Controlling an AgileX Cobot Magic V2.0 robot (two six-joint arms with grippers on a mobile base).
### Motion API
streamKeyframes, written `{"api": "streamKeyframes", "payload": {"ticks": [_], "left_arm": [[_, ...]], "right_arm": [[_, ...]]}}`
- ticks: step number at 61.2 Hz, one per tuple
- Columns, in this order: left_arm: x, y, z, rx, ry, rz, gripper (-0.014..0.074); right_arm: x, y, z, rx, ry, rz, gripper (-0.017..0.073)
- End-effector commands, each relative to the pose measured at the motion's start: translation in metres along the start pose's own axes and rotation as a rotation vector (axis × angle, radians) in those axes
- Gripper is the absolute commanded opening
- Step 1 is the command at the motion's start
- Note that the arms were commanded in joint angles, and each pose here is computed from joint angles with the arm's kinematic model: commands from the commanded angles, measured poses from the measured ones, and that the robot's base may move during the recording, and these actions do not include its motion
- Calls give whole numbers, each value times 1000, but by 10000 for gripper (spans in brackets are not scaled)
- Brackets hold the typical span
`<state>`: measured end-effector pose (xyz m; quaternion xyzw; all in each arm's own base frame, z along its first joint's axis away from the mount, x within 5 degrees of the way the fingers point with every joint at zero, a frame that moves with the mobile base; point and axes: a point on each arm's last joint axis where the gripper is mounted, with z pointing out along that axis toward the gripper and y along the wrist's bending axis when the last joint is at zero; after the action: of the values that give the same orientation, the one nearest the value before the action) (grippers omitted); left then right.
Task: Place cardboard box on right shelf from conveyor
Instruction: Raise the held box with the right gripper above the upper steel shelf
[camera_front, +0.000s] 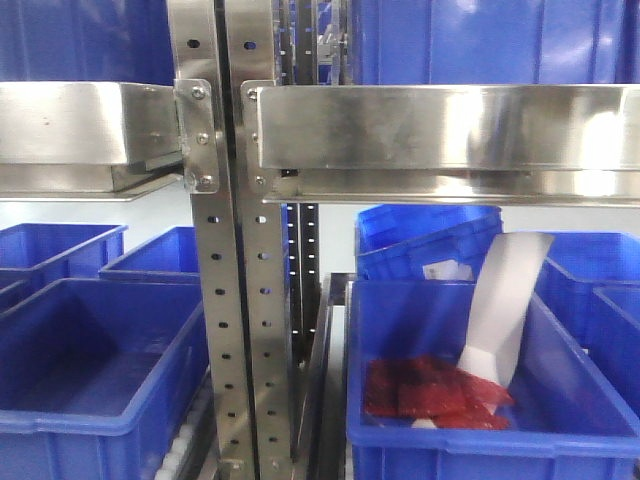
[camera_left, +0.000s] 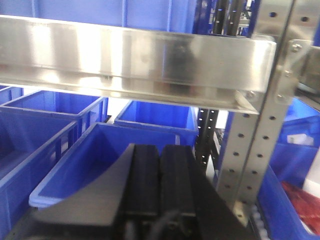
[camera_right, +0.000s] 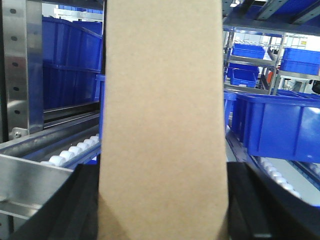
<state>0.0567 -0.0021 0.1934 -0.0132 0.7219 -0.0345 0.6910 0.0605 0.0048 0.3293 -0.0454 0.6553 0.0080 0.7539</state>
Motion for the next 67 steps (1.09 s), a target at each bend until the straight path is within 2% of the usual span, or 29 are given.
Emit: {"api": "streamKeyframes", "payload": {"ticks": [1, 67], "left_arm": [[-9, 0, -1, -2, -91, -7, -119], [-9, 0, -1, -2, -91, -7, -119]], "right_arm": [[-19, -2, -1, 15, -124, -16, 55], [-19, -2, -1, 15, -126, -16, 55]]}}
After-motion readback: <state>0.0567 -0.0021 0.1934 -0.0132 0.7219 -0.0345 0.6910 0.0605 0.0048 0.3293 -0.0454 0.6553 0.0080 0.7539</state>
